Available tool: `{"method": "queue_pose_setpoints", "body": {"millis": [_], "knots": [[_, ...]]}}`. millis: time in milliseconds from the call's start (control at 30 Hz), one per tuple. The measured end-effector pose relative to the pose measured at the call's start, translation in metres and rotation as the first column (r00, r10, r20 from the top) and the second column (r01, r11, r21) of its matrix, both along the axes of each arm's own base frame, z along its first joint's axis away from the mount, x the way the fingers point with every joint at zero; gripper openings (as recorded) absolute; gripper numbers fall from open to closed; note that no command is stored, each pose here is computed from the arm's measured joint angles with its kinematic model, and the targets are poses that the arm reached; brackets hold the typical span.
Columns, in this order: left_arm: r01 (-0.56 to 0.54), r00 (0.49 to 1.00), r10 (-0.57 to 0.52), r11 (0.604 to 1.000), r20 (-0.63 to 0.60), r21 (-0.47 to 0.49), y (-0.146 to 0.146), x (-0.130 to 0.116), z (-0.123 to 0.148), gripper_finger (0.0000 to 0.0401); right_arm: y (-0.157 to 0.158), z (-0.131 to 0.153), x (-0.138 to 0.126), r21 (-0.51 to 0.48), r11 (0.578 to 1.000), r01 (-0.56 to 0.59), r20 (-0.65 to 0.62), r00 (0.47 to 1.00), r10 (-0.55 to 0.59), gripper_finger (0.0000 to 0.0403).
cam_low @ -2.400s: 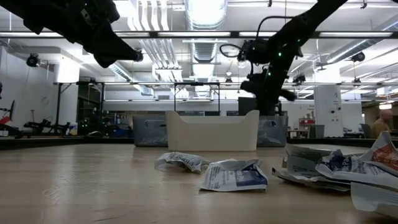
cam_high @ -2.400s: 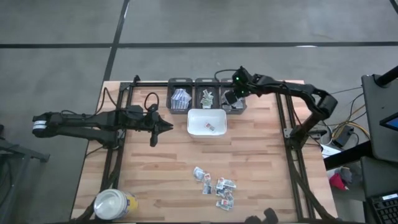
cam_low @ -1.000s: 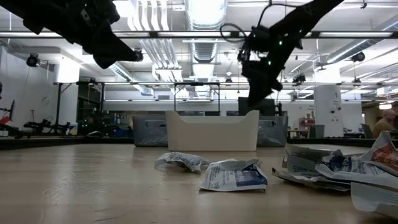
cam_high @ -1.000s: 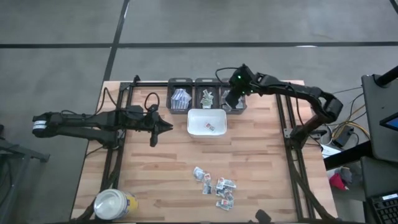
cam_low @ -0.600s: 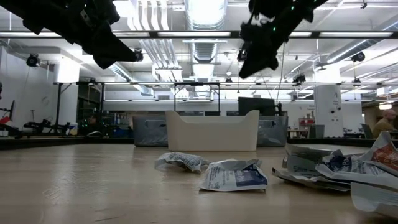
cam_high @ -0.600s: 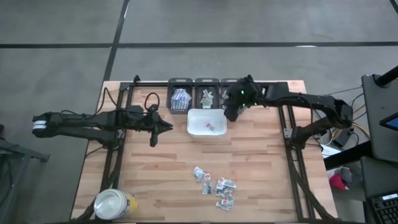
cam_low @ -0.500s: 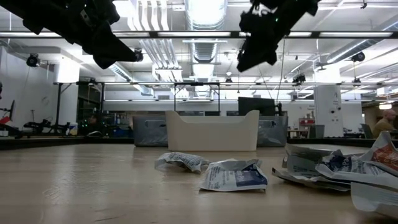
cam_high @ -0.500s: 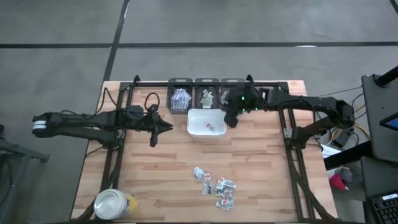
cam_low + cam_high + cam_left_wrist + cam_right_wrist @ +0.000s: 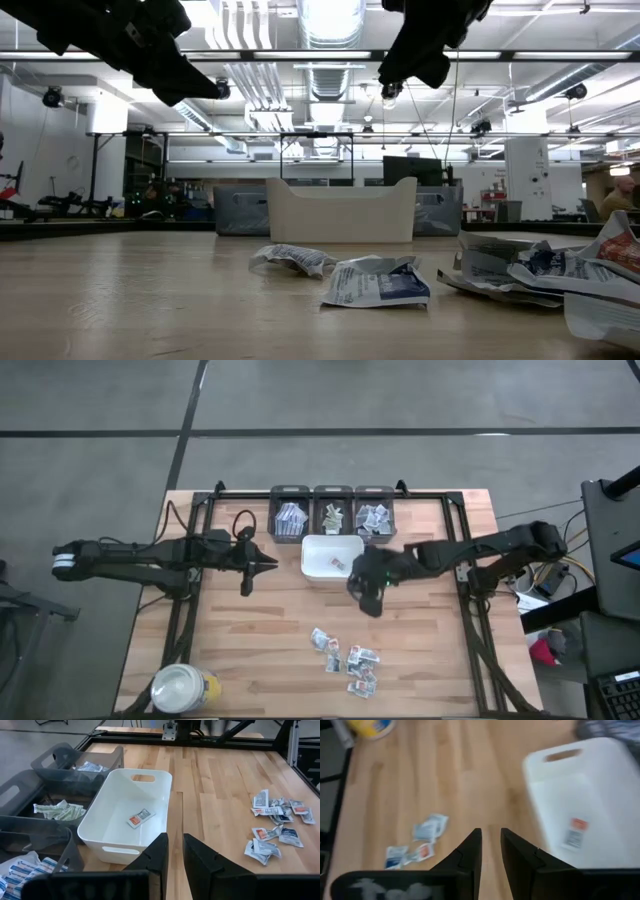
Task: Pick & Place First Aid Supplies
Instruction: Put the white alcohol pad into the right black bin
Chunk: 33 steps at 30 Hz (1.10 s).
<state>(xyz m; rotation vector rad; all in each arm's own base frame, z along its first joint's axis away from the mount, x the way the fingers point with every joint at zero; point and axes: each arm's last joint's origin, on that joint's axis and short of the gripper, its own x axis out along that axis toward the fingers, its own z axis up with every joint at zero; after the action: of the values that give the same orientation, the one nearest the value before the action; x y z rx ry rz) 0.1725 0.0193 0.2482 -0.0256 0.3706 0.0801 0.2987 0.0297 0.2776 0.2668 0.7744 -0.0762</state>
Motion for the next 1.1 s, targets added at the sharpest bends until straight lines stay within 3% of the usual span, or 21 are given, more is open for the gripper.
{"method": "queue_pose_setpoints", "body": {"millis": [167,500,800,933,1100], "knots": [[0.000,1.000,0.000,1.000,0.000,-0.002,0.000,0.000,0.000,0.0056,0.024,-0.007,0.011,0.009,0.998,-0.067,0.028,0.997,0.067,0.0064],[0.063,0.997,-0.059,0.996,0.057,-0.066,-0.002,0.002,0.005,0.0060,0.046,-0.017,0.026,0.085,0.995,-0.043,-0.007,0.999,0.044,0.0066],[0.051,0.997,-0.046,0.995,0.061,-0.089,-0.002,0.002,0.005,0.0060,0.058,-0.025,0.008,0.074,0.997,0.035,-0.097,0.995,-0.028,0.0054],[0.041,0.998,-0.029,0.982,0.064,-0.183,-0.003,0.002,0.005,0.0060,0.068,-0.033,-0.007,0.032,0.995,0.090,-0.099,0.991,-0.086,0.0054],[0.024,0.998,-0.007,0.962,0.064,-0.270,-0.003,0.002,0.005,0.0060,0.075,-0.033,-0.021,0.029,0.998,0.056,-0.078,0.995,-0.054,0.0048]]}}
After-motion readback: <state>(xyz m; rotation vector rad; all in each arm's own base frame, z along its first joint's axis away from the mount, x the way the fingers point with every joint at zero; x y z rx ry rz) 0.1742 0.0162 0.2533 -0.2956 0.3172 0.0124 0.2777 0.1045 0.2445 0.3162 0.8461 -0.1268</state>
